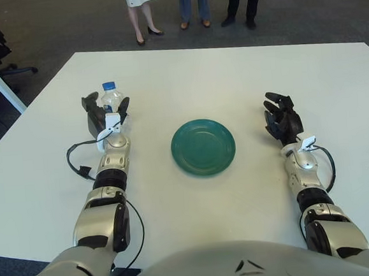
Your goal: Put the bottle into the plate.
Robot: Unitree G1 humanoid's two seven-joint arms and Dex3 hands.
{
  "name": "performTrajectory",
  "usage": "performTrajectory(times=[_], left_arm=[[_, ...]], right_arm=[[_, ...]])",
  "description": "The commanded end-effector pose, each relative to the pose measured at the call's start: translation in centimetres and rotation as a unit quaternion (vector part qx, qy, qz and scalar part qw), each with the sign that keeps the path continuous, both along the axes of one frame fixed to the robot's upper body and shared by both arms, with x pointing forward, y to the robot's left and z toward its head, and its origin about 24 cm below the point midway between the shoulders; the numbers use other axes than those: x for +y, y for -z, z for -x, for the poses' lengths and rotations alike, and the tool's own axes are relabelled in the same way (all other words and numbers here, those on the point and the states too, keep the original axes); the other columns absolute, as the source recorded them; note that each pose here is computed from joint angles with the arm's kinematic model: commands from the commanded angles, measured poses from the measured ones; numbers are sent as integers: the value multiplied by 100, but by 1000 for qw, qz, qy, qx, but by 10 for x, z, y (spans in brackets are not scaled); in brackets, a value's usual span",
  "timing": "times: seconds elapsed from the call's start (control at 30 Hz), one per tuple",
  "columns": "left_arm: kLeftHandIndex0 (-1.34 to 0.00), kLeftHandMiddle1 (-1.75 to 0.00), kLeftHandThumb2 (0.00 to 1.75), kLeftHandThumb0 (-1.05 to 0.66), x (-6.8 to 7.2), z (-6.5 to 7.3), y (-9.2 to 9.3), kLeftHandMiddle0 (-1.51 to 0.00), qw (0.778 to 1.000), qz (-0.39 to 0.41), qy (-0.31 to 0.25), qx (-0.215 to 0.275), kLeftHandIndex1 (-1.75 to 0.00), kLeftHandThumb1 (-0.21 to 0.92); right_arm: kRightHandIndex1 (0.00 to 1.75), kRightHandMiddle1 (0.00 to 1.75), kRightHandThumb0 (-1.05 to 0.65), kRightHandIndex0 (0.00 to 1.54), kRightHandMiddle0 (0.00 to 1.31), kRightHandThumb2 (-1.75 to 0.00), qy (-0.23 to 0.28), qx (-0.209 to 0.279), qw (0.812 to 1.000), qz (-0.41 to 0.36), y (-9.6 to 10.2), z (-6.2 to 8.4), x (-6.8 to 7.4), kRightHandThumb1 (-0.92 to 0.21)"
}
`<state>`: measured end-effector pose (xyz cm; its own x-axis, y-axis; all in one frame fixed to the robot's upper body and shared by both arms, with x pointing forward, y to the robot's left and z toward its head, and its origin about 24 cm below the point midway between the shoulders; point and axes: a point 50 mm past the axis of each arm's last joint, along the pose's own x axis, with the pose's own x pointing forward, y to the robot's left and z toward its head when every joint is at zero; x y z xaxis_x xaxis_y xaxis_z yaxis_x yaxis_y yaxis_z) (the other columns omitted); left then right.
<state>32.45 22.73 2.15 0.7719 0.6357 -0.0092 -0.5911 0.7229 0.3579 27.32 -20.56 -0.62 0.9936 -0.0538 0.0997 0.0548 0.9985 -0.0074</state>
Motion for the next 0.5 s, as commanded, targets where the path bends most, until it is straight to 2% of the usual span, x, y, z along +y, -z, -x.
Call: performTrajectory(times=[0.0, 0.07, 0.17, 0.47], left_arm=[[-71, -173, 61, -28, -3, -6, -7, -93, 1000, 3, 3, -14, -174, 61], [-79, -174, 88, -19, -12, -7, -10, -102, 999, 4, 14, -36, -174, 49], [-86, -174, 105, -11, -13, -5, -12, -110, 998, 5, 28, -54, -174, 42], [-92, -175, 119, -1, -13, -2, -14, -117, 994, -1, 71, -85, -175, 36]], right_arm=[[50, 108, -50, 43, 25, -54, 1, 38, 999, -19, 23, 21, 3, -85], [50, 109, -50, 43, 27, -55, 1, 34, 999, -22, 22, 22, 3, -85], [50, 110, -50, 43, 28, -55, 5, 38, 999, -21, 22, 23, 2, -85], [55, 113, -50, 41, 29, -58, 6, 30, 999, -33, 20, 23, 6, -82]])
